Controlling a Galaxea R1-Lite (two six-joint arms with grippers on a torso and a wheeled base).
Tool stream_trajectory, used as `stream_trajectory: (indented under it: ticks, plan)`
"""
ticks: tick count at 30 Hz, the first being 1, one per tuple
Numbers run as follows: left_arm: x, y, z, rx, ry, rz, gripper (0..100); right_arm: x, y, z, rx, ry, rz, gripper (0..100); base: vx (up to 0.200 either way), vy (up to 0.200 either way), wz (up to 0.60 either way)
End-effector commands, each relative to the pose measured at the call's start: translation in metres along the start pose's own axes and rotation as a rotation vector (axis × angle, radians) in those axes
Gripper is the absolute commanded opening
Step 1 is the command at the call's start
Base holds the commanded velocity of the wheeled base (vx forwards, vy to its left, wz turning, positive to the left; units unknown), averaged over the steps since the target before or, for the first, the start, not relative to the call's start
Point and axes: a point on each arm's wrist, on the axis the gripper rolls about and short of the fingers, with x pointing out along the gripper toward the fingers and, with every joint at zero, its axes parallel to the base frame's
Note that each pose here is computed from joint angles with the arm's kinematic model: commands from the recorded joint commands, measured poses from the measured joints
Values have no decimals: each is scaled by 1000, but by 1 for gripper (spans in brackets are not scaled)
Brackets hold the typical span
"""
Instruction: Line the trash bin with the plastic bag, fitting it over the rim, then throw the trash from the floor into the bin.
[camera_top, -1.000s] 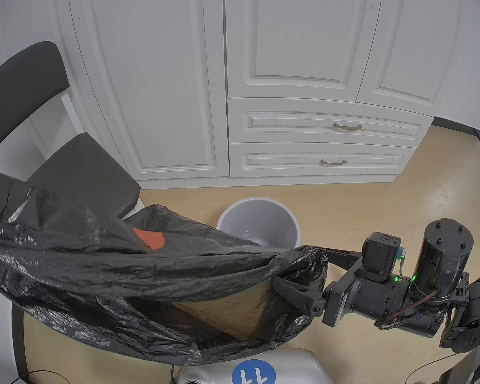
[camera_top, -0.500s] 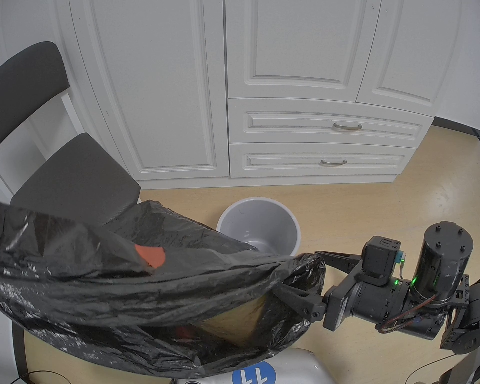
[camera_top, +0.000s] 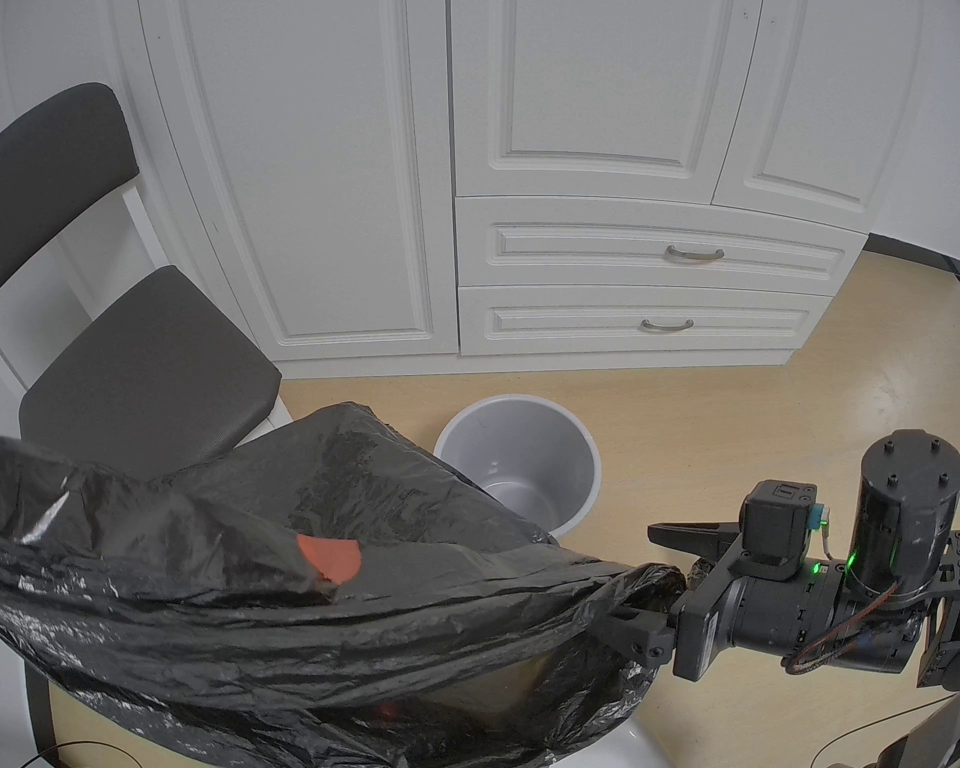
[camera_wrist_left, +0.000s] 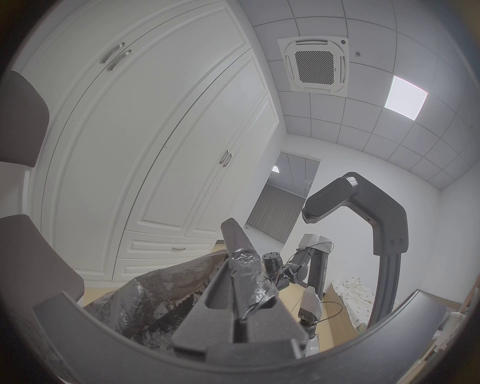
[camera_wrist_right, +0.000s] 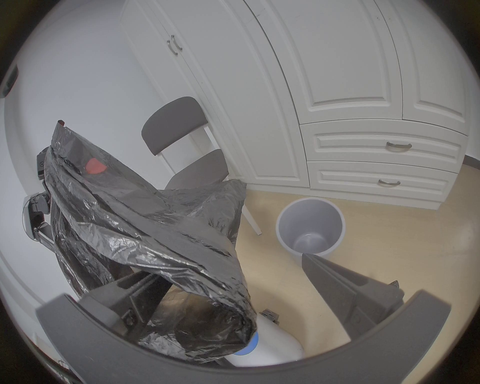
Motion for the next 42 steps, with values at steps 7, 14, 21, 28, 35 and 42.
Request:
stream_trajectory:
  ticks: [7,14,21,28,35,42]
  plan:
    - [0,0,0,2,-2,-1,0,2,0,0,-1,2,-1,100,0,0,0]
    - [0,-1,1,4,-6,-3,0,12,-1,-11,-7,58,-12,100,0,0,0]
    - [0,-1,2,12,-18,-7,0,18,-4,-14,2,74,-24,100,0,0,0]
    - [0,0,0,6,-12,-5,0,16,-2,-6,12,30,-13,0,0,0,0]
    - [2,3,-6,-19,23,-14,0,5,-2,5,40,-67,7,0,0,0,0]
    - [9,11,-13,-66,80,5,0,-5,-12,15,50,-120,-34,0,0,0,0]
